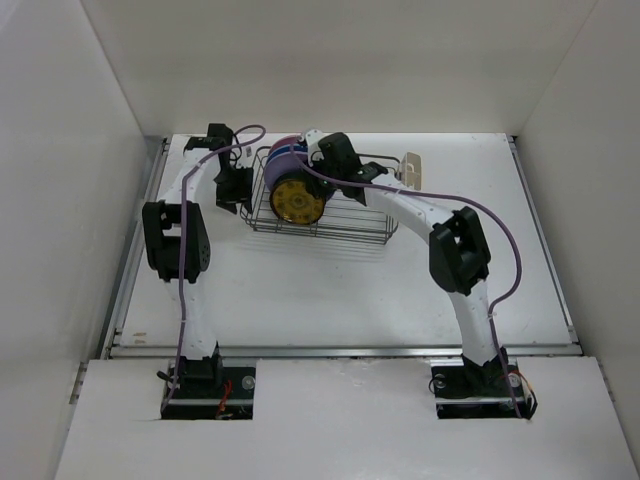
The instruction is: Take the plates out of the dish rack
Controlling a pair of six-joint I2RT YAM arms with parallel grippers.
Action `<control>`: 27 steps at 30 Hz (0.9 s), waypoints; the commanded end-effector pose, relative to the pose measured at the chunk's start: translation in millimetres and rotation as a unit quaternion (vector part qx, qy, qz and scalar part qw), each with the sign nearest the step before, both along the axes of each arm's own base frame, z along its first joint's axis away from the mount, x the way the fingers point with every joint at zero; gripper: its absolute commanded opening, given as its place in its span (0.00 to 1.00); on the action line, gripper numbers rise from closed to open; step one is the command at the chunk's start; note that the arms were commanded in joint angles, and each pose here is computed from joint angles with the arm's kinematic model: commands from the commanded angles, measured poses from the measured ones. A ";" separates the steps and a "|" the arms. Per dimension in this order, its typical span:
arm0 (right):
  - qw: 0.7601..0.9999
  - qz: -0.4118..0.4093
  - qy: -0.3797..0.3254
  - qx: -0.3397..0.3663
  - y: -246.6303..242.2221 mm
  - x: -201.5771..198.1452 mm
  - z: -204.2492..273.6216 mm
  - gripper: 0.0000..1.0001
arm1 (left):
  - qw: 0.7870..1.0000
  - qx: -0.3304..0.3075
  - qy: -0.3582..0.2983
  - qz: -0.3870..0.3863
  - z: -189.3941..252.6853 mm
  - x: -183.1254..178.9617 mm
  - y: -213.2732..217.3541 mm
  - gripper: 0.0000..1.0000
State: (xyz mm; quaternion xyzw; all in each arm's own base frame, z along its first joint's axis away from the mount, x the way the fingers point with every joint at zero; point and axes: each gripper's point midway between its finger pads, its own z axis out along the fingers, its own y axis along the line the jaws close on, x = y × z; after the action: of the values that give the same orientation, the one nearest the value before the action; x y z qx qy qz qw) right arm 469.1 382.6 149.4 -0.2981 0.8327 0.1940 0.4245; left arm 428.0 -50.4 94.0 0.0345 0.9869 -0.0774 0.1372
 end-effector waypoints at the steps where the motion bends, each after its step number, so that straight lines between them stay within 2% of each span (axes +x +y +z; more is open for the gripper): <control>1: 0.999 -0.001 -0.042 0.007 -0.4 13.4 30.5 0.25 | 1.000 -0.010 -0.007 -0.009 3.6 6.4 -5.8 0.41; 2: 0.999 -0.001 -0.044 -0.004 -3.3 13.6 28.5 0.15 | 1.000 -0.009 -0.002 -0.009 -0.2 6.2 -5.8 0.33; 3: 0.999 -0.003 -0.053 -0.005 -5.4 14.2 35.6 0.10 | 1.000 -0.015 -0.006 -0.015 2.6 7.6 -12.4 0.23; 4: 0.998 -0.001 -0.056 -0.008 -5.7 14.5 35.7 0.05 | 1.000 -0.014 -0.001 -0.015 2.3 5.0 -12.3 0.00; 5: 0.997 -0.011 -0.071 -0.016 -11.5 17.7 44.7 0.00 | 1.000 -0.014 -0.001 -0.015 2.3 4.9 -12.3 0.00; 8: 0.995 -0.018 -0.092 -0.038 -22.4 19.2 51.6 0.00 | 1.000 -0.020 0.000 -0.016 2.7 4.1 -18.2 0.00; 10: 0.993 -0.019 -0.113 -0.038 -23.6 15.7 72.3 0.00 | 1.000 -0.021 0.006 -0.012 0.2 1.8 -18.5 0.00; 16: 0.984 -0.035 -0.176 0.003 -29.4 0.9 142.7 0.00 | 1.000 -0.027 0.010 0.009 0.5 1.6 -20.2 0.00; 17: 0.979 -0.043 -0.196 0.017 -36.8 -5.0 167.8 0.00 | 0.999 -0.028 0.011 0.013 0.6 1.6 -20.6 0.00; 20: 0.973 -0.059 -0.222 0.031 -48.1 -18.9 192.2 0.00 | 0.999 -0.029 0.011 0.017 0.7 1.6 -20.9 0.00; 25: 0.980 -0.019 -0.198 0.027 -48.4 -54.0 190.0 0.00 | 0.999 -0.030 0.006 0.017 5.1 1.7 -21.0 0.00; 27: 0.987 0.042 -0.155 0.017 -34.9 -90.4 165.6 0.00 | 0.999 -0.030 0.000 0.017 10.2 1.9 -21.0 0.00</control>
State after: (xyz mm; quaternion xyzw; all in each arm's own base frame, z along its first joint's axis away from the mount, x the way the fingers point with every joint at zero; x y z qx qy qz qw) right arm 415.6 326.7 341.9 -0.3031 0.7349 0.1385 0.5906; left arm 425.6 -71.8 86.3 0.0301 0.9860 -0.1129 0.1191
